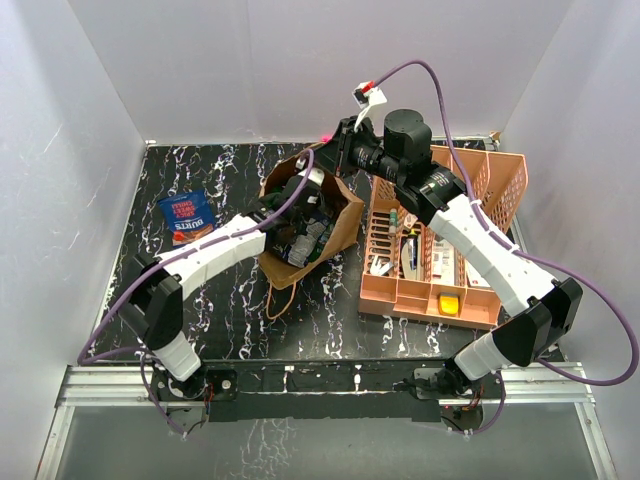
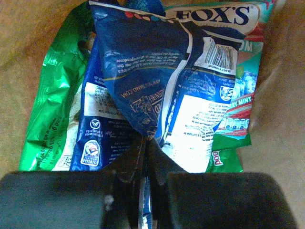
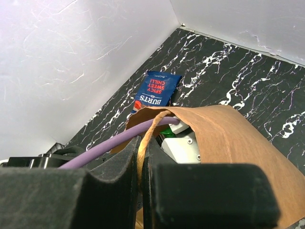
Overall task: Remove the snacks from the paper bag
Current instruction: Take out the snack from the paper bag.
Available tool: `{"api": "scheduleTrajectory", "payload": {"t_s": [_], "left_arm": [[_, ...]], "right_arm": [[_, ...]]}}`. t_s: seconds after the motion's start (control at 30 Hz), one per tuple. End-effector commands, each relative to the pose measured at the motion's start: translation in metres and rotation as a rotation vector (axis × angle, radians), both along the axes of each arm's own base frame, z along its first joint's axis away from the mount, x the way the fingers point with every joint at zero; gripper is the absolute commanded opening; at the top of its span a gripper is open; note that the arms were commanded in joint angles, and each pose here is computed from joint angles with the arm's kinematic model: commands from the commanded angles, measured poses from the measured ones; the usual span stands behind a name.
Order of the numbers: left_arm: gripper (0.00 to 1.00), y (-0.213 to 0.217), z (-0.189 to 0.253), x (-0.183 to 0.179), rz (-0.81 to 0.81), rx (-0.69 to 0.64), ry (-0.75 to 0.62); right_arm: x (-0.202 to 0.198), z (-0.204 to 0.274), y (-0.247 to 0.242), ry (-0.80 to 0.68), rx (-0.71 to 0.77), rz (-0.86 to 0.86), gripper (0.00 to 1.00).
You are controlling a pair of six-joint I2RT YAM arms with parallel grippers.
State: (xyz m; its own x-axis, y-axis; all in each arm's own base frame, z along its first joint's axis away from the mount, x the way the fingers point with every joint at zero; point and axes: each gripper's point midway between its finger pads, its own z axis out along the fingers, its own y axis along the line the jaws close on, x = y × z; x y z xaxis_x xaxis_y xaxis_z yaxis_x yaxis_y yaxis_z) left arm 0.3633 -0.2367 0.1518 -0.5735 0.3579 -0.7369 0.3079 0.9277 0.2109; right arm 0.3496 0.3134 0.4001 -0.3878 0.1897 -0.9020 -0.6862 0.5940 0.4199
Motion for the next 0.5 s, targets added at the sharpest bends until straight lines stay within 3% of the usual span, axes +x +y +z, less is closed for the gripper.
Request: {"api": "scheduleTrajectory", "payload": {"t_s": [0.0, 0.47], "left_arm": [[0.0, -0.002, 0.047, -0.008, -0.035, -0.081, -0.054], [0.0, 0.022, 0.16, -0.104, -0.26, -0.375, -0.15]], "right_arm": [[-0.01, 0.06, -0.003, -0.133, 0.094, 0.007, 0.07], [-0.01, 0.058, -0.015, -0.159, 0.094, -0.047, 0.07]]}}
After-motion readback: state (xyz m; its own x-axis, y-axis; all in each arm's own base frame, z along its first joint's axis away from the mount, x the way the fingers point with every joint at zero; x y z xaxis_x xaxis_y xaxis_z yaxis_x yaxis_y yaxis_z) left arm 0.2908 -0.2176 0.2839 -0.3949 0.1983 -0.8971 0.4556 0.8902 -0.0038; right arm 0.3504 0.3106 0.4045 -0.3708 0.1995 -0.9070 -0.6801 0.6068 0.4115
